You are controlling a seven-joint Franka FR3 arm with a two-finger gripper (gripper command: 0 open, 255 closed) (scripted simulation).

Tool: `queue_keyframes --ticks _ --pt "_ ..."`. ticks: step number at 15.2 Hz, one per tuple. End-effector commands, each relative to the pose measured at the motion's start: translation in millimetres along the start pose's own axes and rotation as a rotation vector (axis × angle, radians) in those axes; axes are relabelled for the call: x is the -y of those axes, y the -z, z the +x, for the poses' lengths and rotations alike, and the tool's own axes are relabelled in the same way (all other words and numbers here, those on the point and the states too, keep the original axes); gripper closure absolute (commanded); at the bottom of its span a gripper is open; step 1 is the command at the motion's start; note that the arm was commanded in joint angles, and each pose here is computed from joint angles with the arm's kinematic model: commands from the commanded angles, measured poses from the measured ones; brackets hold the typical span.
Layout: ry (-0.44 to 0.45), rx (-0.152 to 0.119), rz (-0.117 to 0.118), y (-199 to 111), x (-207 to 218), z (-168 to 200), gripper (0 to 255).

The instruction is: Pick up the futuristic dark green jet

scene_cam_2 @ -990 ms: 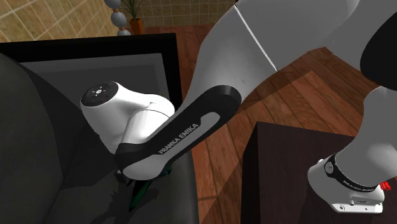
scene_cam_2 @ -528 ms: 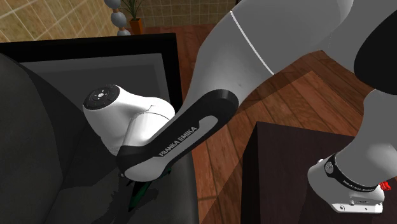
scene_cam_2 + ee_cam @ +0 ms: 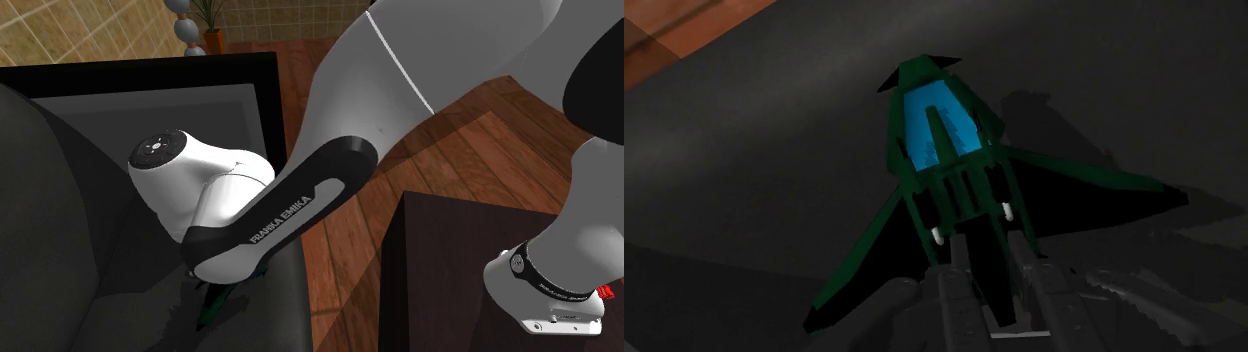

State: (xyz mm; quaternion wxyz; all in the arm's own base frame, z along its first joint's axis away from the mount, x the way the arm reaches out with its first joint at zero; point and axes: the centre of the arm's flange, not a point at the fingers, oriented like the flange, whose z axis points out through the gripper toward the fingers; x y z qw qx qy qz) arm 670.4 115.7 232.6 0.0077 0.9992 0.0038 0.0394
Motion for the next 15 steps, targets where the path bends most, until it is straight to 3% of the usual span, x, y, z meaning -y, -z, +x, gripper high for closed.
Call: queue_keyframes --ticks 1,15 --pt "0.000 -0.001 0.000 10 0 1 255" --pt "0.000 -0.001 0.000 74 -1 6 255"
